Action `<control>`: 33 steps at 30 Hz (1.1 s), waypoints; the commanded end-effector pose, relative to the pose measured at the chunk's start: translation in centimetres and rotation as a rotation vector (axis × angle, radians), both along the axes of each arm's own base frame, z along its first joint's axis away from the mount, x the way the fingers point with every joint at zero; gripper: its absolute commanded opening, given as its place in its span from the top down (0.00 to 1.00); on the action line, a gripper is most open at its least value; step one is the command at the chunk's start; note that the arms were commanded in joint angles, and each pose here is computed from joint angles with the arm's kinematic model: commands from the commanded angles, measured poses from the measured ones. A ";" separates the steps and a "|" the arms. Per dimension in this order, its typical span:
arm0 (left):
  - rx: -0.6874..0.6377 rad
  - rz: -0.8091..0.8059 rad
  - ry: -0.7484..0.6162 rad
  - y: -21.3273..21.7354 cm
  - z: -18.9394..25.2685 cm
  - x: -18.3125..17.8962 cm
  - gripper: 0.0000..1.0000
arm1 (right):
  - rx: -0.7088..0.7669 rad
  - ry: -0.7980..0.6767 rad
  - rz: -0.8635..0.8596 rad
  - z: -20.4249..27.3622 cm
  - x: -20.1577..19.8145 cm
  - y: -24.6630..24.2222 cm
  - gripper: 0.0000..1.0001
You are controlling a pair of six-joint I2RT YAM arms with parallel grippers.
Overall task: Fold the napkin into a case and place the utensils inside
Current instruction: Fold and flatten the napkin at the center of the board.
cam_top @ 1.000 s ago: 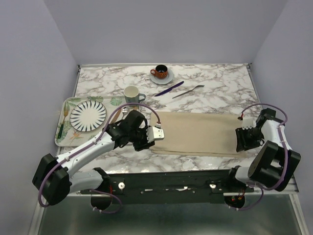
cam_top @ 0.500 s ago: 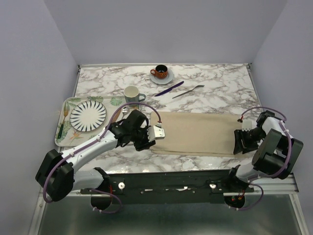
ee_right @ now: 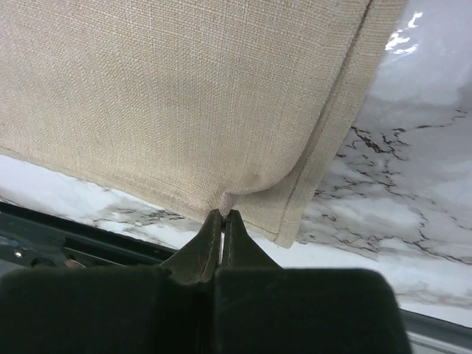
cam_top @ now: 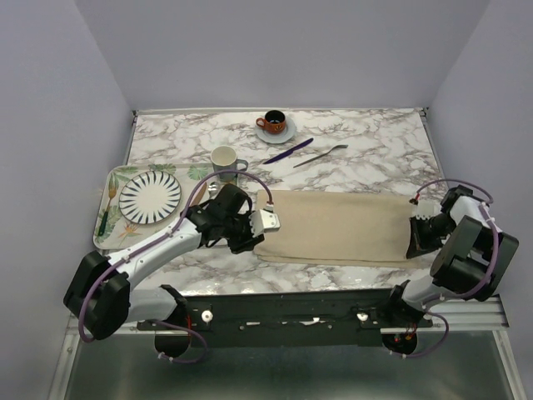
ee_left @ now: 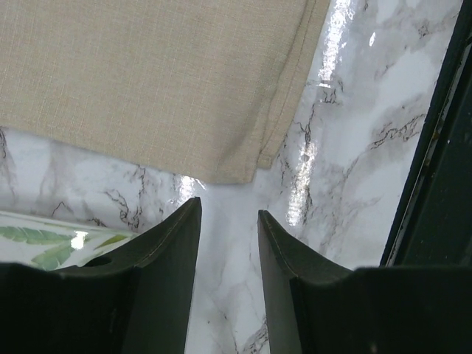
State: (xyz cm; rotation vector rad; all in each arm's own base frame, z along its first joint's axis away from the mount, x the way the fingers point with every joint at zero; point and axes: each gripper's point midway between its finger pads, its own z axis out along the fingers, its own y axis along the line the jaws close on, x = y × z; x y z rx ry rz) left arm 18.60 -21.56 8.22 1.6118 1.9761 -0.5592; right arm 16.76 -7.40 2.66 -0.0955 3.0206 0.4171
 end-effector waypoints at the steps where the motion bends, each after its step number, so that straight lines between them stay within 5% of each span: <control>1: -0.034 -0.005 -0.023 -0.6 1.1 0.9 0.52 | -0.048 -0.071 -0.004 1.6 0.5 -0.7 0.99; 33: 0.083 -0.436 -0.121 -2.8 -4.3 -1.5 0.58 | -0.088 -0.035 -0.007 0.7 -0.2 -2.4 0.99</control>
